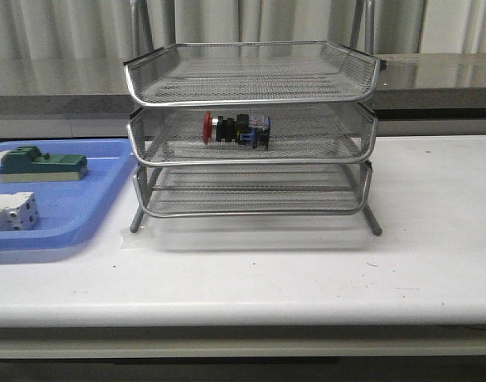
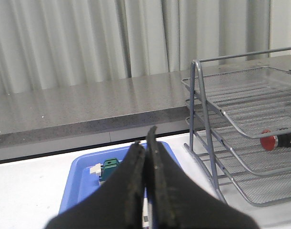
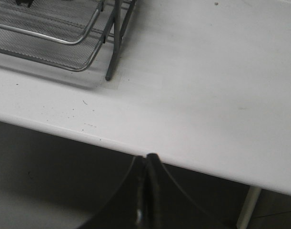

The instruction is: Place button on rack with both arms

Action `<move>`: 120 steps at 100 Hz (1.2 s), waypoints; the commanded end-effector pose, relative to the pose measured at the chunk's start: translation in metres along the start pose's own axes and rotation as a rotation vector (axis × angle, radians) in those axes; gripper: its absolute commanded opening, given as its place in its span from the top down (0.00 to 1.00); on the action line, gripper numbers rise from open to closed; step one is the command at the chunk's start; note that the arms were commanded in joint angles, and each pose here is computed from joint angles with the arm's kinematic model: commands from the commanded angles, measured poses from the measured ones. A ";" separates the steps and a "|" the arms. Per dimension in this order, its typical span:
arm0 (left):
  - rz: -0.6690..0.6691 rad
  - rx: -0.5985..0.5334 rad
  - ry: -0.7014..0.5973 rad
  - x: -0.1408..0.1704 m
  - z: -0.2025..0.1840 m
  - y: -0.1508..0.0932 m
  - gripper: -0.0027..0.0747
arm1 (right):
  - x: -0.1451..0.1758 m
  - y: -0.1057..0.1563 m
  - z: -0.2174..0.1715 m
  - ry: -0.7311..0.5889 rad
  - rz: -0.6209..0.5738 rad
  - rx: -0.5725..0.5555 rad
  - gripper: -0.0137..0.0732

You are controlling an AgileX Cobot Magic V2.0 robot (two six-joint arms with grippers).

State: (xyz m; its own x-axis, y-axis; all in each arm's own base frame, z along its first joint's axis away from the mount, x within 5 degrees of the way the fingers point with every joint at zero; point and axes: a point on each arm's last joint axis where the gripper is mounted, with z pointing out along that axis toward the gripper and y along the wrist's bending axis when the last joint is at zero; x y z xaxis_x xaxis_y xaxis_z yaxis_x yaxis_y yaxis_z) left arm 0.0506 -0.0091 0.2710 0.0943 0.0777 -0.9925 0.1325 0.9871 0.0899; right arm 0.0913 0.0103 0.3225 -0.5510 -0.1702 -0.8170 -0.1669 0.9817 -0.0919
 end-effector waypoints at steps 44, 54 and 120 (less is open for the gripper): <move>-0.021 -0.032 -0.094 -0.015 0.000 0.004 0.99 | 0.016 -0.001 -0.033 -0.184 0.012 0.027 0.91; -0.021 -0.032 -0.094 -0.015 0.000 0.004 0.99 | 0.016 -0.001 -0.033 -0.184 0.012 0.027 0.91; -0.021 -0.032 -0.094 -0.015 0.000 0.004 0.99 | 0.051 0.006 -0.011 -0.579 0.034 0.023 0.91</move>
State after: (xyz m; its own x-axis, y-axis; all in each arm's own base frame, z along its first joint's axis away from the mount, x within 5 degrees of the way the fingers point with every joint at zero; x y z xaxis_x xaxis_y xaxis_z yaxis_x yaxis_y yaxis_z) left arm 0.0506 -0.0091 0.2710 0.0943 0.0777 -0.9925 0.1325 0.9871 0.0899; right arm 0.0545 0.0066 0.2812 -0.2114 -0.1022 -0.9720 -0.1469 0.9866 -0.0717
